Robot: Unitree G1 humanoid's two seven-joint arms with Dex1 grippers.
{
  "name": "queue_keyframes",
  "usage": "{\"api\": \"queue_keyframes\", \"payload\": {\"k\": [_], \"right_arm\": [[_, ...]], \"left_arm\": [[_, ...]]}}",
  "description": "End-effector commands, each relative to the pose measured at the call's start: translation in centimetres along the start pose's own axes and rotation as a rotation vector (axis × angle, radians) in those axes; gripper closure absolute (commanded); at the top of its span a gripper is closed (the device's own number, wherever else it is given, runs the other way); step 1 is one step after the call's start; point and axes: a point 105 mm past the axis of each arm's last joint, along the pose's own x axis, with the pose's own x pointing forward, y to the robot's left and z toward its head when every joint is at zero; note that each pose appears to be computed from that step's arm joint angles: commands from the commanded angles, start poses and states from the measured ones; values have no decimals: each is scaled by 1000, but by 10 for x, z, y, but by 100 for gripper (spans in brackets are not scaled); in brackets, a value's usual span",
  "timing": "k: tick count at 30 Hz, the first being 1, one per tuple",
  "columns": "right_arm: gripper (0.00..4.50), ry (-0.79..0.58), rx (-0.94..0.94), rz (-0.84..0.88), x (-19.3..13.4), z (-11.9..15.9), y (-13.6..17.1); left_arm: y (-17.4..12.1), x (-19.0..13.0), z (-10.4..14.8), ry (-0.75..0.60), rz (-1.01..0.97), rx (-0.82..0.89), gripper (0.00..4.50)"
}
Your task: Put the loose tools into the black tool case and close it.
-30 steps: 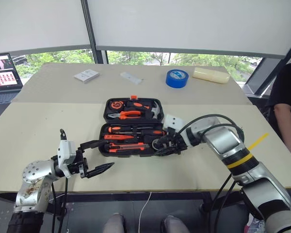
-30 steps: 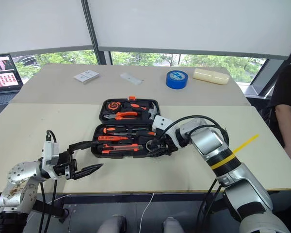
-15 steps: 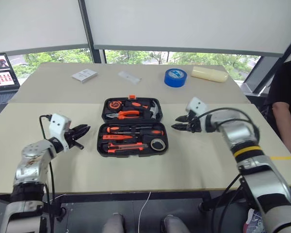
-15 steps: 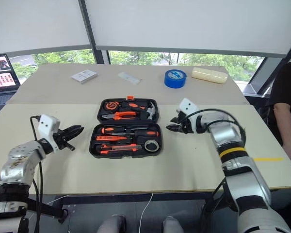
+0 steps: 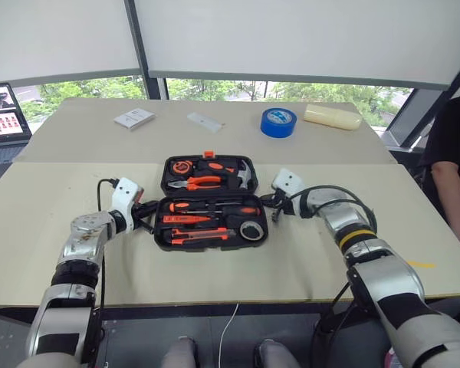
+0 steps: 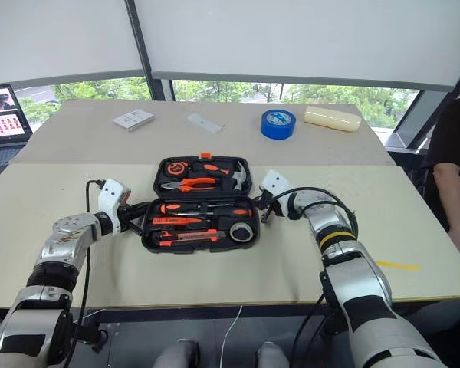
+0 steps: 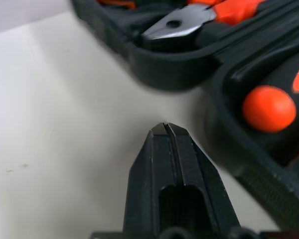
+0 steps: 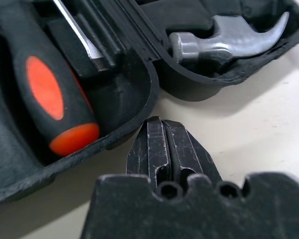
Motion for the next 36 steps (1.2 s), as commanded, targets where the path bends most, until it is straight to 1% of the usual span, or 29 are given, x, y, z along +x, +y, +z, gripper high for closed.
{"api": "queue_keyframes", "payload": {"k": [1, 4, 9, 15, 16, 18, 19, 20, 22, 23, 24, 25, 26, 27, 28, 29, 30, 32, 34, 36], "right_arm": [[441, -113, -56, 130, 0, 23, 22], [441, -87, -43, 151, -12, 16, 31], [441, -37, -16, 155, -39, 5, 47], [441, -48, 53, 133, -52, 5, 57], [441, -48, 70, 118, -54, 5, 56], [450, -11, 139, 91, -61, -1, 52], [450, 6, 158, 79, -64, -3, 51], [420, 13, 172, 50, -69, -4, 46], [365, 38, 219, 25, -81, -4, 40], [338, 41, 233, 15, -85, -3, 38], [291, 30, 302, 26, -89, 4, 37], [263, 20, 349, 37, -92, 10, 37], [229, 36, 382, 29, -94, 15, 36], [187, 51, 403, 20, -95, 19, 35], [159, 105, 460, 39, -93, 26, 35], [119, 148, 503, 53, -91, 31, 37], [86, 156, 536, 49, -86, 40, 34], [16, 198, 606, 12, -74, 46, 25], [16, 240, 634, -5, -67, 44, 20], [16, 257, 643, -70, -60, 40, 7]], "left_arm": [[-28, -2, 27, -98, -174, 103, 450], [-35, -11, 19, -63, -197, 106, 450], [-39, -27, 11, -16, -168, 107, 450], [-39, -43, 2, 28, -145, 18, 450], [-34, -46, 1, 30, -121, 12, 450], [-23, -53, 5, 17, -62, 42, 398], [-20, -56, 7, 9, -40, 60, 389], [-17, -59, 8, 10, -28, 70, 345], [-7, -69, 0, 106, 7, 16, 268], [-4, -73, -3, 141, 18, -2, 239], [-1, -77, -3, 181, 22, -31, 191], [0, -80, -1, 203, 23, -47, 164], [0, -81, 4, 202, 9, -83, 126], [-1, -82, 8, 201, -3, -109, 87], [1, -78, 17, 201, 4, -155, 55], [3, -75, 23, 205, 10, -187, 10], [4, -70, 28, 216, 18, -240, 0], [9, -57, 40, 201, 46, -308, 0], [10, -47, 49, 183, 56, -340, 0], [10, -37, 51, 189, 75, -361, 0]]}}
